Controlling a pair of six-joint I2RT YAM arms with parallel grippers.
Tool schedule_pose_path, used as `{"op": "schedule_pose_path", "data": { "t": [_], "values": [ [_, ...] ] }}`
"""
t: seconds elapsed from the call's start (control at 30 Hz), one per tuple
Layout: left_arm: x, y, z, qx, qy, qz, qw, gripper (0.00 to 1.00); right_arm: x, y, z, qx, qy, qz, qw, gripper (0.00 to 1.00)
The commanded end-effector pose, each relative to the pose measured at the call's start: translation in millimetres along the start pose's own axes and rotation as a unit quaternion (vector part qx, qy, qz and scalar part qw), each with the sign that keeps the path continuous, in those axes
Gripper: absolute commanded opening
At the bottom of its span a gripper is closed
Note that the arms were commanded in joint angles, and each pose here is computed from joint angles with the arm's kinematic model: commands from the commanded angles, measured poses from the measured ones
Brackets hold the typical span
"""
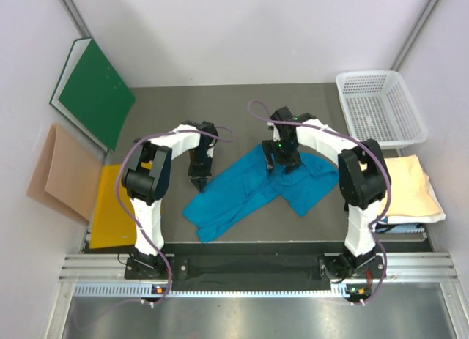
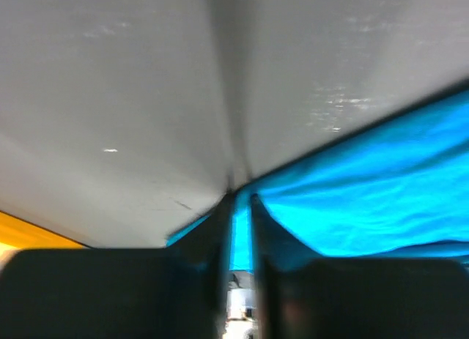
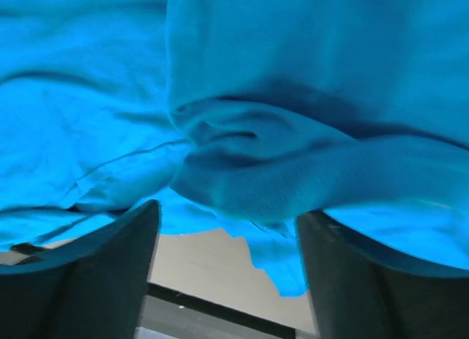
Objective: Fold and stack the t-shirts
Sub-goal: Flatten out the tshirt
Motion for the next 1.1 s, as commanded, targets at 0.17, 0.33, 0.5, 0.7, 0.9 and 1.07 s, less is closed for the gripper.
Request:
{"op": "schedule_pose_path", "data": {
  "t": [0.17, 0.33, 0.5, 0.7, 0.9, 1.07],
  "values": [
    [25, 24, 4, -0.017, 0.012, 0.108, 0.994, 0.0, 16, 23, 29, -0.002, -0.014, 0.036, 0.999, 0.08],
    [13, 37, 15, -0.032, -0.018, 0.183, 0.982, 0.0, -15, 20, 44, 0.002, -0.077, 0.002, 0.997, 0.0],
    [-6, 41, 57, -0.045, -0.066, 0.23, 0.97, 0.0, -55, -2, 50, 0.026, -0.167, -0.052, 0.984, 0.0],
    [-28, 29, 128, -0.028, -0.123, 0.251, 0.96, 0.0, -75, -43, 54, 0.059, -0.21, -0.099, 0.971, 0.0],
    [-42, 19, 161, -0.046, -0.195, 0.218, 0.955, 0.31, -61, -69, 60, 0.068, -0.211, -0.136, 0.966, 0.0],
    [-80, 20, 145, -0.056, -0.266, 0.18, 0.945, 0.99, -53, -84, 67, 0.082, -0.21, -0.176, 0.958, 0.0]
  ]
}}
Point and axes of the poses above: each gripper's point midway between its finger pads, its own x axis out along the fingers, its own y axis along the line the jaws close on, z = x × y, the point moved 7 cm from there along -x, back along the fingers, and after that the axes turned 1 degree about -x, right-handed, at the moved point
